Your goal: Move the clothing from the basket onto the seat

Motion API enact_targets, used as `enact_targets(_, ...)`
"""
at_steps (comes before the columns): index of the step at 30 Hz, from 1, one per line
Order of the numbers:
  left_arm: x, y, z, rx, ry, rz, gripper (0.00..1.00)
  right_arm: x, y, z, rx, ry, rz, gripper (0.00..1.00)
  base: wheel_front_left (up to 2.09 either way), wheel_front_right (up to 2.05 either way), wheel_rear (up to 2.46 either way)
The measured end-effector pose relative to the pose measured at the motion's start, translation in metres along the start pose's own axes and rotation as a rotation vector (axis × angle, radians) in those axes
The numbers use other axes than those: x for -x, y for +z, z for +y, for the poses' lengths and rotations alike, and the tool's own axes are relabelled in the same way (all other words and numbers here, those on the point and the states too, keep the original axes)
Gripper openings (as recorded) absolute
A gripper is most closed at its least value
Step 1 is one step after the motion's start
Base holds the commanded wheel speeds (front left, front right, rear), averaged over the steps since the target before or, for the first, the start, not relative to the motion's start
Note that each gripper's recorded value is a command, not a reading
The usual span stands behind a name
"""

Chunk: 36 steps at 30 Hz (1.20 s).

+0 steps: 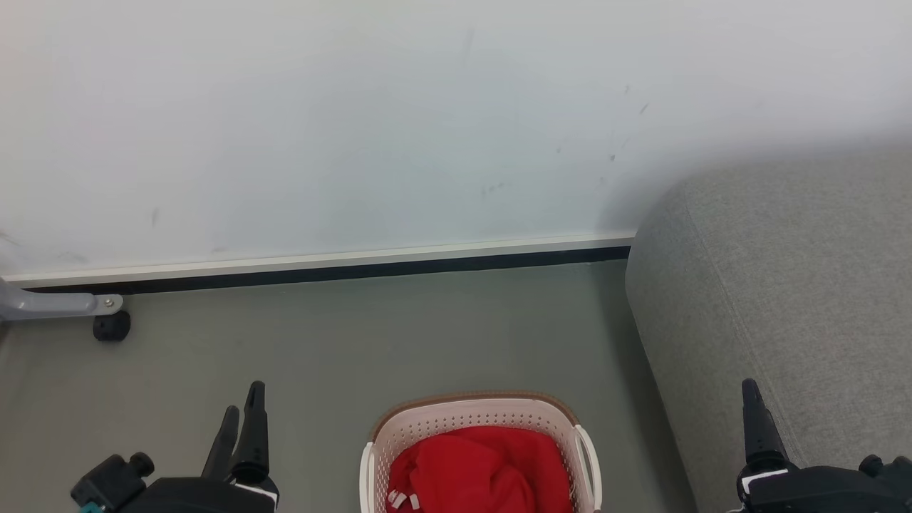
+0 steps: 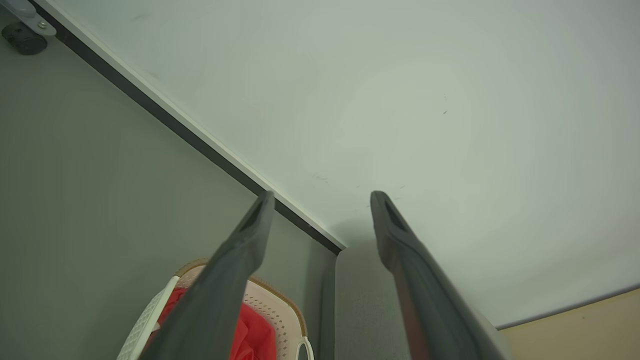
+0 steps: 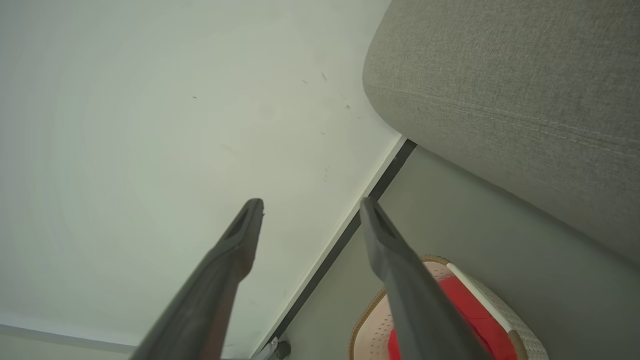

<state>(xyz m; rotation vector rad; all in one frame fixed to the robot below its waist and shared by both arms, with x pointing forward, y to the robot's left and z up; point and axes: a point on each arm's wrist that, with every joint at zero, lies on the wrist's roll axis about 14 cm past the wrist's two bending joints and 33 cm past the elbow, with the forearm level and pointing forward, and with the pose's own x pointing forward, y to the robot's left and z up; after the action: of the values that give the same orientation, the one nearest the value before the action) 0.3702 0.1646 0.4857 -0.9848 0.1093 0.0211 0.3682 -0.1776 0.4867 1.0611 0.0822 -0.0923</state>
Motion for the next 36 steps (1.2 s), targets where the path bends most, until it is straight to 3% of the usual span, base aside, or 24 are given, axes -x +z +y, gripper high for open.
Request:
enact_targets(21, 0.002, 0.006, -0.014, -0.466, -0.060, -0.039, 1.00, 0.005, -0.003, 0.023, 0.423, 0.081, -0.038, 1.00, 0.00, 0.00, 0.00)
enact_targets(36, 0.010, 0.010, -0.015, -0.692, -0.078, -0.084, 1.00, 0.015, -0.009, 0.035, 0.637, 0.132, -0.077, 1.00, 0.00, 0.00, 0.00)
